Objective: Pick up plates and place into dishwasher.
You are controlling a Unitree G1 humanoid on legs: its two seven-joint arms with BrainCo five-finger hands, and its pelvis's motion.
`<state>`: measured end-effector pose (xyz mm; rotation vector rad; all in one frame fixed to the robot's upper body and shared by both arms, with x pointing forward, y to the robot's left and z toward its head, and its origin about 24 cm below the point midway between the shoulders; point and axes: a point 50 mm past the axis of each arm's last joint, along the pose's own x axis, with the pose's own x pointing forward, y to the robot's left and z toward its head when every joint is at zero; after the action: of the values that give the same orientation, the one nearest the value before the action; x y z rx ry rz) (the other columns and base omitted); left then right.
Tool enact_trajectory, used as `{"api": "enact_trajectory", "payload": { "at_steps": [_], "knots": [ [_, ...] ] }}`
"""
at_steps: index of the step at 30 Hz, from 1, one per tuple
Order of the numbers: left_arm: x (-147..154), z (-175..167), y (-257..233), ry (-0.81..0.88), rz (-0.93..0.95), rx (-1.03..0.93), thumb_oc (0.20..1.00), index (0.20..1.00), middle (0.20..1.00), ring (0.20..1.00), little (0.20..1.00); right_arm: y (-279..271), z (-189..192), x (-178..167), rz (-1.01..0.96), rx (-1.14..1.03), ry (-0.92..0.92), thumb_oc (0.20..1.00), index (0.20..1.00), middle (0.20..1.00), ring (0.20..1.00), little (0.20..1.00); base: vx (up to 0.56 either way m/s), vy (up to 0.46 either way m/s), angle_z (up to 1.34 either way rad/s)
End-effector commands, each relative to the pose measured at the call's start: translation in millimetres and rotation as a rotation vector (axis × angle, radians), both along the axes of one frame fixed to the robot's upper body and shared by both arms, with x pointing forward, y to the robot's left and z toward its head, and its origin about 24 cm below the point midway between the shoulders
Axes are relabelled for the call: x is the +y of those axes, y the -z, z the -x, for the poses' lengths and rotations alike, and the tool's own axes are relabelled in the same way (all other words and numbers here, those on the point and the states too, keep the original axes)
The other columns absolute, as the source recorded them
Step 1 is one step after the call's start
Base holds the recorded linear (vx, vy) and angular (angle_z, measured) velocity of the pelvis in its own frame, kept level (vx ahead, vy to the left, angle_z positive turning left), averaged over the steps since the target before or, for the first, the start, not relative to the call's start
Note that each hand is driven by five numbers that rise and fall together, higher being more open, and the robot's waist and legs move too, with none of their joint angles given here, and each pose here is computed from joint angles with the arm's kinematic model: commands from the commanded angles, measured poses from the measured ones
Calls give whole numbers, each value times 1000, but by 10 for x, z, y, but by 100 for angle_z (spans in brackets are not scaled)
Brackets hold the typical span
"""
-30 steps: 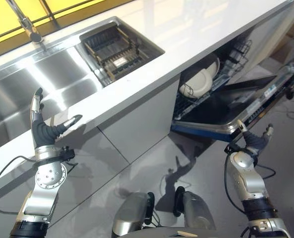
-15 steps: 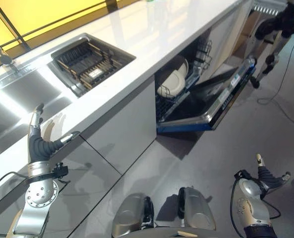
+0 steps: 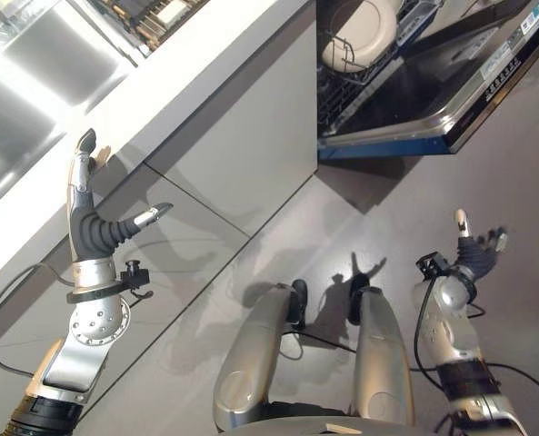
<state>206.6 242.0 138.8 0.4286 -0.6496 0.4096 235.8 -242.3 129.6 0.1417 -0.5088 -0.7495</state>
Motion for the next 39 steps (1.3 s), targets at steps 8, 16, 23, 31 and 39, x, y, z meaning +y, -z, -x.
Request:
{"api": "enact_trajectory", "payload": {
  "at_steps": [8, 16, 23, 31, 39],
  "knots": [
    [-113, -52, -241, 56, 110, -121, 1000, 1000, 1000, 1000, 1000, -598, 184, 167, 348, -278, -189, 1000, 1000, 1000, 1000, 1000, -49, 142, -19],
    [-82, 10, -223, 19, 90, -107, 1000, 1000, 1000, 1000, 1000, -456, 241, 249, 321, -203, -220, 1000, 1000, 1000, 1000, 1000, -51, 60, -27],
    [-23, 1, -245, -19, 149, -113, 1000, 1000, 1000, 1000, 1000, -491, 273, 301, 401, -197, -250, 1000, 1000, 1000, 1000, 1000, 85, -147, -31],
    [121, 178, -100, -120, 187, -115, 1000, 1000, 1000, 1000, 1000, -560, 203, 481, 489, -231, -400, 1000, 1000, 1000, 1000, 1000, 158, -224, -48],
    [32, 220, -260, -22, 148, -174, 1000, 1000, 1000, 1000, 1000, -546, 189, 527, 459, -210, -335, 1000, 1000, 1000, 1000, 1000, 392, -73, -23]
  ]
}}
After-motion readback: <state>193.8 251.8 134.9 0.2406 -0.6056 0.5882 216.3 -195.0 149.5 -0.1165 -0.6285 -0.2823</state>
